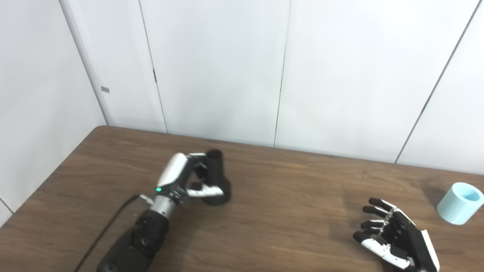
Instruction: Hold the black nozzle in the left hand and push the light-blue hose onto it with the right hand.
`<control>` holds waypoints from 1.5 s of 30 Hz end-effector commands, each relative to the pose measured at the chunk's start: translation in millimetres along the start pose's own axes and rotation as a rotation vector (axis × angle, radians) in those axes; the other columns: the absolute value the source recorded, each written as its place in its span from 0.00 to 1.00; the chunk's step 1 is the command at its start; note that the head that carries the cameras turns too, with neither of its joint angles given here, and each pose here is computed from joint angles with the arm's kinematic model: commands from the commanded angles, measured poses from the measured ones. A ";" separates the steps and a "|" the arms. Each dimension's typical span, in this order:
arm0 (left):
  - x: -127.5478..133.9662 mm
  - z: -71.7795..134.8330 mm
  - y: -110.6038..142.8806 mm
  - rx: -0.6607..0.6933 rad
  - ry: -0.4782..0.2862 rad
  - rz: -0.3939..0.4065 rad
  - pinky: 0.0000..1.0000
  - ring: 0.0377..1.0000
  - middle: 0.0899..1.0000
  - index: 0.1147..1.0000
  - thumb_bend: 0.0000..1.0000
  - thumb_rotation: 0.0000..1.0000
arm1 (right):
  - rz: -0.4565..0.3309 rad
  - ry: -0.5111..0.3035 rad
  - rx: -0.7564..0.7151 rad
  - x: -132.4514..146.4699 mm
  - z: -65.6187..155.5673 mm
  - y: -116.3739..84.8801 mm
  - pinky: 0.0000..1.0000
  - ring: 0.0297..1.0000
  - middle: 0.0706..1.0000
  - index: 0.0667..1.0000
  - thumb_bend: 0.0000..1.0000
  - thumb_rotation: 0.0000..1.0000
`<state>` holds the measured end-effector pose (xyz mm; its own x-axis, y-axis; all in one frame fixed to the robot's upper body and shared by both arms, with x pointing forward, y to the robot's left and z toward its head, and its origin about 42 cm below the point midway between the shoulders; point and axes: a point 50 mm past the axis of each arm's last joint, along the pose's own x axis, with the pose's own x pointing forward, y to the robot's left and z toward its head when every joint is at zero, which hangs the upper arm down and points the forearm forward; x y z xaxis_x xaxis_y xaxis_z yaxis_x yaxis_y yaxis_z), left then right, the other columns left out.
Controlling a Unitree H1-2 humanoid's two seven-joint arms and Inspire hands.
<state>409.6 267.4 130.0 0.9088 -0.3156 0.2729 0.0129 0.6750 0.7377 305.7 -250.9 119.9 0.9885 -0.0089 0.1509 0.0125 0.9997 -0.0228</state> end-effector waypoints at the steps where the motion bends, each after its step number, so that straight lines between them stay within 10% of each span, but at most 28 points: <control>1: -17.9 13.0 -50.0 -0.060 -0.019 -0.072 0.39 0.40 0.44 0.42 0.50 0.00 | 0.012 -0.060 0.014 2.9 5.3 2.5 0.44 0.50 0.63 0.67 0.65 0.00; 16: -29.4 50.1 -131.9 -0.109 -0.113 -0.267 0.37 0.39 0.44 0.42 0.50 0.00 | -0.013 -0.066 0.004 2.1 9.6 3.8 0.44 0.49 0.62 0.65 0.63 0.00; 28: -40.7 38.3 -142.6 0.013 -0.103 -0.535 0.38 0.39 0.43 0.44 0.50 0.00 | -0.033 -0.069 -0.028 1.5 19.8 -1.7 0.40 0.49 0.63 0.67 0.70 0.11; 40: -55.4 41.5 -148.1 -0.014 -0.070 -0.652 0.44 0.41 0.43 0.44 0.50 0.00 | 0.025 -0.249 -0.201 36.5 74.7 -59.7 0.45 0.51 0.62 0.67 0.73 0.11; 45: -57.5 49.6 -150.6 -0.035 -0.084 -0.704 0.43 0.41 0.42 0.44 0.50 0.00 | 0.005 -0.341 -0.318 55.6 136.0 -56.4 0.41 0.49 0.61 0.65 0.72 0.09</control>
<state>388.7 138.7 115.0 0.6714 -0.7265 0.1464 0.3748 0.5033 0.7786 331.6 -312.4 216.8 0.9401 0.0343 0.3391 0.0635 0.9599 -0.2731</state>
